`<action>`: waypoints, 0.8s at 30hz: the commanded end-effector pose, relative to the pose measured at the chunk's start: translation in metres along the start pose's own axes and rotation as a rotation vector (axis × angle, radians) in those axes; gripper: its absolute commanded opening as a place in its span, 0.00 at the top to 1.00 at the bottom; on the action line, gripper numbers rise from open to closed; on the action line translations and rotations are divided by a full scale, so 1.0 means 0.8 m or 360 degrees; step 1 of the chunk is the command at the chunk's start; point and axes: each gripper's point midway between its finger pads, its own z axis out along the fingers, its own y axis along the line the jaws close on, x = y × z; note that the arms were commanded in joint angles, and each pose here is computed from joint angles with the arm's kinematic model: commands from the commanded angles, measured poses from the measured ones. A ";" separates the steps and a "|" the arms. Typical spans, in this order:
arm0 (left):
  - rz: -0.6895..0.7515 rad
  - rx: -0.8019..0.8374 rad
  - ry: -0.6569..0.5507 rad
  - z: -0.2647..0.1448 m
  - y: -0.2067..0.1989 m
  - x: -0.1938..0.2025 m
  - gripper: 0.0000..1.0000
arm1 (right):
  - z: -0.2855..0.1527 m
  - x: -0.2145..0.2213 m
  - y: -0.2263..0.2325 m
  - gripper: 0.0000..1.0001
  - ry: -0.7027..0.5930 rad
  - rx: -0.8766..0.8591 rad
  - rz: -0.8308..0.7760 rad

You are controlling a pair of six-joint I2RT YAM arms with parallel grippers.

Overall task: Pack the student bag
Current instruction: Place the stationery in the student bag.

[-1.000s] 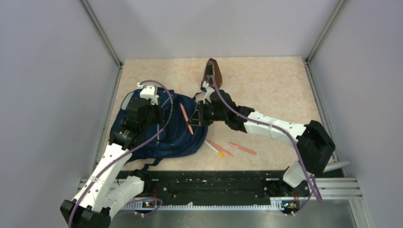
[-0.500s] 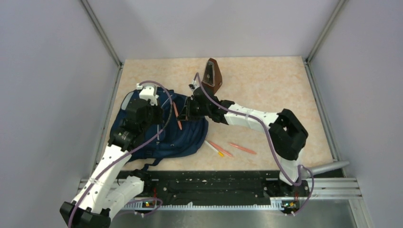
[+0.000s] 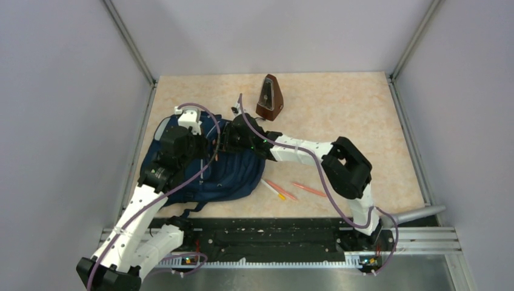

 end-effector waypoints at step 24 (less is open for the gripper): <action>-0.0018 -0.0003 -0.0195 -0.007 0.000 -0.035 1.00 | -0.087 -0.051 0.075 0.55 -0.0593 -0.0162 -0.0484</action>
